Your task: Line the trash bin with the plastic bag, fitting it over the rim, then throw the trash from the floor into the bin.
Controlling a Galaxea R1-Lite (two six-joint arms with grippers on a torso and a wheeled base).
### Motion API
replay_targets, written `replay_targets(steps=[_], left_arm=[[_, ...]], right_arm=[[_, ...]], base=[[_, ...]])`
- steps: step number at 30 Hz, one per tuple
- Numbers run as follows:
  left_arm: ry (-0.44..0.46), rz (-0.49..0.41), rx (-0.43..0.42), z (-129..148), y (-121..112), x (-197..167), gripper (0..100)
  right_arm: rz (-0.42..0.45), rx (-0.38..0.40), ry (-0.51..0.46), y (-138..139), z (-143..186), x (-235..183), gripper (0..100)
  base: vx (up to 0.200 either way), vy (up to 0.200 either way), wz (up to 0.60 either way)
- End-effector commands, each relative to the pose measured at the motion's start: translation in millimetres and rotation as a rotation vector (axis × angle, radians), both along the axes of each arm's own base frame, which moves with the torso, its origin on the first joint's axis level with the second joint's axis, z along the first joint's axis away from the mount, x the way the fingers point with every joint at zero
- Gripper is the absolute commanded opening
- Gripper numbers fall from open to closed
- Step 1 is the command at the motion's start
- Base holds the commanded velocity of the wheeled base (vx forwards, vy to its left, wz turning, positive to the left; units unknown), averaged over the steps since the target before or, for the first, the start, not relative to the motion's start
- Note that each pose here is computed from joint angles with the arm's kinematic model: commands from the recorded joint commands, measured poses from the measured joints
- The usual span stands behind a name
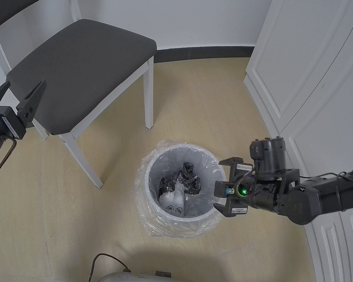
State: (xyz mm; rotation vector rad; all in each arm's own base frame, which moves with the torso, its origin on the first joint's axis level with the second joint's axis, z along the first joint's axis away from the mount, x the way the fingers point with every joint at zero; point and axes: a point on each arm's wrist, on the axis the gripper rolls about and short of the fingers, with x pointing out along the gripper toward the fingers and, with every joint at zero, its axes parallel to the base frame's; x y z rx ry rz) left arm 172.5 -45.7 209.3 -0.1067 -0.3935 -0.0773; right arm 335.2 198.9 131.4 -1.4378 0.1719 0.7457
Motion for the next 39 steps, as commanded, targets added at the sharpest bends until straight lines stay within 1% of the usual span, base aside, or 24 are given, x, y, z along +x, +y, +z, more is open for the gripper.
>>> replay_targets(steps=[1, 4, 5, 7, 8, 11, 12, 13, 14, 18, 21, 22, 24, 27, 28, 29, 31, 32, 33, 34, 38, 39], left_arm=[[0.023, 0.002, 0.007, -5.0, -0.4, 2.2, 100], [0.026, 0.004, 0.003, -5.4, 0.2, 3.2, 100], [0.029, 0.008, 0.004, -6.1, 0.8, 3.1, 100], [0.038, 0.008, 0.008, -7.9, 0.4, 4.4, 100], [0.047, 0.008, 0.010, -9.6, 0.0, 5.8, 100], [0.067, 0.008, 0.016, -14.0, -0.4, 7.2, 100], [0.067, 0.008, 0.016, -14.0, -0.4, 7.2, 100], [0.076, 0.008, 0.019, -15.8, -0.7, 8.5, 100], [0.078, 0.008, 0.019, -16.2, -0.9, 9.0, 100], [0.115, 0.007, 0.030, -24.3, -1.4, 9.8, 100], [0.150, 0.012, 0.046, -31.5, -2.5, 15.0, 100], [0.150, 0.012, 0.046, -31.5, -2.5, 15.0, 100], [0.175, 0.013, 0.051, -36.6, -3.5, 18.5, 100], [0.190, 0.011, 0.055, -39.7, -4.3, 20.0, 100], [0.190, 0.011, 0.055, -39.7, -4.3, 20.0, 100], [0.193, 0.013, 0.056, -40.3, -4.2, 21.1, 100], [0.193, 0.013, 0.056, -40.3, -4.5, 21.9, 100], [0.193, 0.013, 0.056, -40.3, -4.5, 21.9, 100], [0.194, 0.014, 0.056, -40.6, -4.1, 21.8, 100], [0.196, 0.015, 0.058, -40.9, -4.2, 22.1, 100], [0.199, 0.019, 0.062, -41.5, -3.7, 22.7, 100], [0.198, 0.019, 0.063, -41.5, -3.7, 22.7, 100]], right_arm=[[-0.175, 0.192, 0.011, -41.4, 17.6, -38.5, 100], [-0.265, 0.272, 0.031, -55.9, 18.0, -46.9, 100], [-0.308, 0.315, 0.037, -65.1, 19.2, -50.2, 100], [-0.368, 0.374, 0.052, -77.0, 19.6, -55.5, 100], [-0.409, 0.420, 0.070, -82.4, 19.2, -59.5, 100], [-0.494, 0.539, 0.127, -87.2, 16.3, -66.2, 100], [-0.494, 0.539, 0.127, -87.2, 16.3, -66.2, 100], [-0.545, 0.614, 0.160, -88.8, 14.6, -67.7, 100], [-0.586, 0.656, 0.177, -91.6, 13.0, -67.1, 100], [-0.662, 0.737, 0.209, -102.4, 8.1, -68.0, 100], [-0.693, 0.801, 0.178, -111.2, 2.9, -64.3, 100], [-0.693, 0.801, 0.178, -111.2, 2.9, -64.3, 100], [-0.714, 0.907, 0.151, -113.3, -6.2, -60.7, 100], [-0.734, 1.017, 0.118, -115.4, -14.2, -59.1, 100], [-0.738, 1.029, 0.113, -116.2, -14.9, -58.5, 100], [-0.756, 1.083, 0.077, -124.1, -18.9, -55.5, 100], [-0.764, 1.109, 0.048, -129.7, -23.8, -52.4, 100], [-0.772, 1.139, 0.003, -136.7, -28.3, -48.5, 100], [-0.774, 1.158, -0.016, -139.3, -29.0, -47.1, 100], [-0.777, 1.172, -0.029, -140.6, -29.4, -46.6, 100], [-0.794, 1.285, -0.096, -149.4, -40.5, -34.6, 100], [-0.796, 1.295, -0.106, -150.6, -41.0, -33.2, 100]], base=[[0.000, 0.000, 0.00], [0.000, 0.000, 0.00], [0.000, 0.000, 0.00], [0.000, 0.000, 0.00], [0.000, 0.000, 0.00], [0.000, 0.000, 0.00], [0.000, 0.000, 0.00], [0.000, 0.000, 0.00], [0.000, 0.000, 0.00], [0.000, 0.000, 0.00], [0.000, 0.000, 0.00], [0.000, 0.000, 0.00], [0.000, 0.000, 0.00], [0.000, 0.000, 0.00], [0.000, 0.000, 0.00], [0.000, 0.000, 0.00], [0.000, 0.000, 0.00], [0.000, 0.000, 0.00], [0.000, 0.000, 0.00], [0.000, 0.000, 0.00], [0.000, 0.000, 0.00], [0.000, 0.000, 0.00]])
